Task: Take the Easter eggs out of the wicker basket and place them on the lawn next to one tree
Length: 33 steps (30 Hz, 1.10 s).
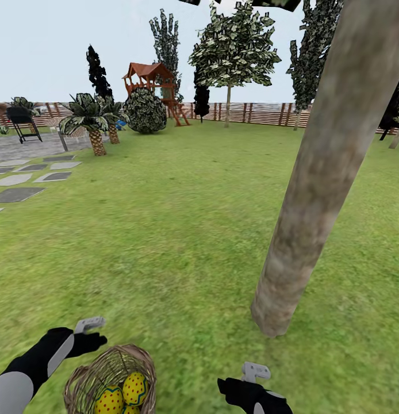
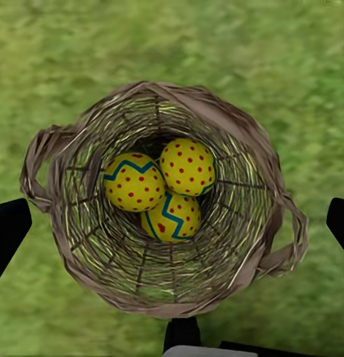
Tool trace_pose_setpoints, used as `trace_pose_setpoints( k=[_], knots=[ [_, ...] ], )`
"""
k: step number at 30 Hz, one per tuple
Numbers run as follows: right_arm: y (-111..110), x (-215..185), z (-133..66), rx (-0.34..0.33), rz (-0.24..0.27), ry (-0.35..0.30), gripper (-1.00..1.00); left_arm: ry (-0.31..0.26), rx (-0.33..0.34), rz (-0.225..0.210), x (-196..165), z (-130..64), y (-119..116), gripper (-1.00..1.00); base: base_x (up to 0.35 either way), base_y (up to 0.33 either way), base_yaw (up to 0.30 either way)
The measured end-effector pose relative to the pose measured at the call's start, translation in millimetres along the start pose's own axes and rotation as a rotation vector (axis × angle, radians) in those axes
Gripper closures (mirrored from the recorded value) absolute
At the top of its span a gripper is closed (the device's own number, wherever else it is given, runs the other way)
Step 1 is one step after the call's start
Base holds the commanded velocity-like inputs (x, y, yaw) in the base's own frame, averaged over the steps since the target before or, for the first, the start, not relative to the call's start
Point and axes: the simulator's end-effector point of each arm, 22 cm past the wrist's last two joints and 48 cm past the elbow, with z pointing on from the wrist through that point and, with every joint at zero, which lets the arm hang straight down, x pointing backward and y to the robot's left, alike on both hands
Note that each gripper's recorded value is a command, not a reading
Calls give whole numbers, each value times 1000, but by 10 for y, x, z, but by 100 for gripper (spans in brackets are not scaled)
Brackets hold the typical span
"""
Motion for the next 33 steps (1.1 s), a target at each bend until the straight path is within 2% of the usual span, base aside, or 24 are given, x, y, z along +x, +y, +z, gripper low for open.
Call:
trace_pose_setpoints(
  k=[4, 11, 17, 21, 22, 25, 28, 31, 33],
  knots=[
    [4, 1, 0, -1, 0, 0, -100, -20, -2, 2, -29, 9, 10, -100, 0, 0, 0],
    [9, 5, 20, -2, -1, 0, -100, -6, -12, -4, 75, 69, 62, -100, 0, 0, 0],
    [11, 18, 81, -5, -5, -1, -100, -16, -15, -4, 86, 143, 79, -100, 0, 0, 0],
    [88, -133, 104, -18, -24, -73, -100, -25, -16, -4, 82, 190, 84, -100, 0, 0, 0],
    [162, -227, 86, -30, -39, -115, -100, -29, -16, -3, 78, 201, 84, -100, 0, 0, 0],
    [279, -349, 30, -51, -60, -171, -100, -32, -16, 2, 80, 236, 79, -100, 0, 0, 0],
    [469, -646, -206, -89, -76, -267, -100, -31, -18, 18, 95, 275, 63, -100, 0, 0, 0],
    [654, -783, -365, -122, -102, -284, -100, -29, -18, 29, 111, 314, 47, -100, 0, 0, 0],
    [927, -798, -504, -162, -152, -267, -100, -28, -18, 35, 120, 339, 39, -100, 0, 0, 0]
  ],
)
